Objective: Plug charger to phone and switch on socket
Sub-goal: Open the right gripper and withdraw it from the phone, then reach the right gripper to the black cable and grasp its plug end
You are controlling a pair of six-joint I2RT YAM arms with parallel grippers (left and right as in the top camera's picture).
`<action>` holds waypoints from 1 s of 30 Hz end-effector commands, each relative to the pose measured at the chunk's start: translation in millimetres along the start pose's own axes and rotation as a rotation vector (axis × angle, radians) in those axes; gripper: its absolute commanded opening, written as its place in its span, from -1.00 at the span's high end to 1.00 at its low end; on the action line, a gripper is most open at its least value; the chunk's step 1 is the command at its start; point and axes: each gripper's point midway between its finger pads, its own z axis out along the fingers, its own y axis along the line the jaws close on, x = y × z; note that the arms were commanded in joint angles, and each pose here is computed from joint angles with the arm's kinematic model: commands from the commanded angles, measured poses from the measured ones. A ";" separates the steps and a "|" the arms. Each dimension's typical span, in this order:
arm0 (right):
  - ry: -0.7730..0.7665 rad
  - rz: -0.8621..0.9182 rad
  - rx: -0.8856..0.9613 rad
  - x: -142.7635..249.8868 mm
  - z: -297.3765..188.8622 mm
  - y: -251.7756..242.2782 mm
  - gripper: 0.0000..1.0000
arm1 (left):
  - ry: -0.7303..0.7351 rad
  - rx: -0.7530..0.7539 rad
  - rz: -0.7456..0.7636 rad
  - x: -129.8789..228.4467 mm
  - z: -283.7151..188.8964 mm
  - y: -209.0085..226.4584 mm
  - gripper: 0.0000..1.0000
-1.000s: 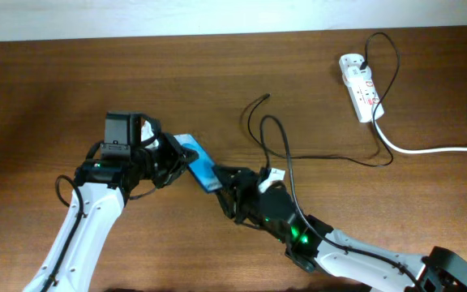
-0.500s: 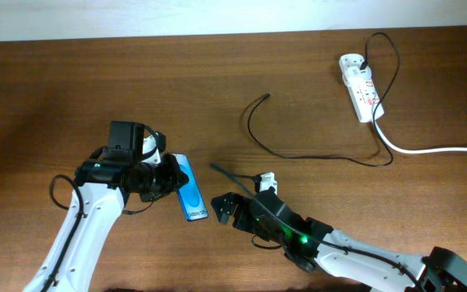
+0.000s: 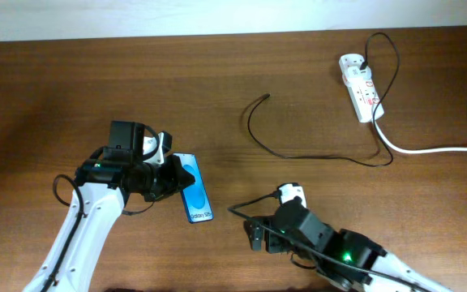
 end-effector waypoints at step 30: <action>-0.162 -0.026 0.180 -56.2 -128.9 -2.7 -0.97 | 0.015 0.031 0.016 1.7 -1.0 -6.0 1.00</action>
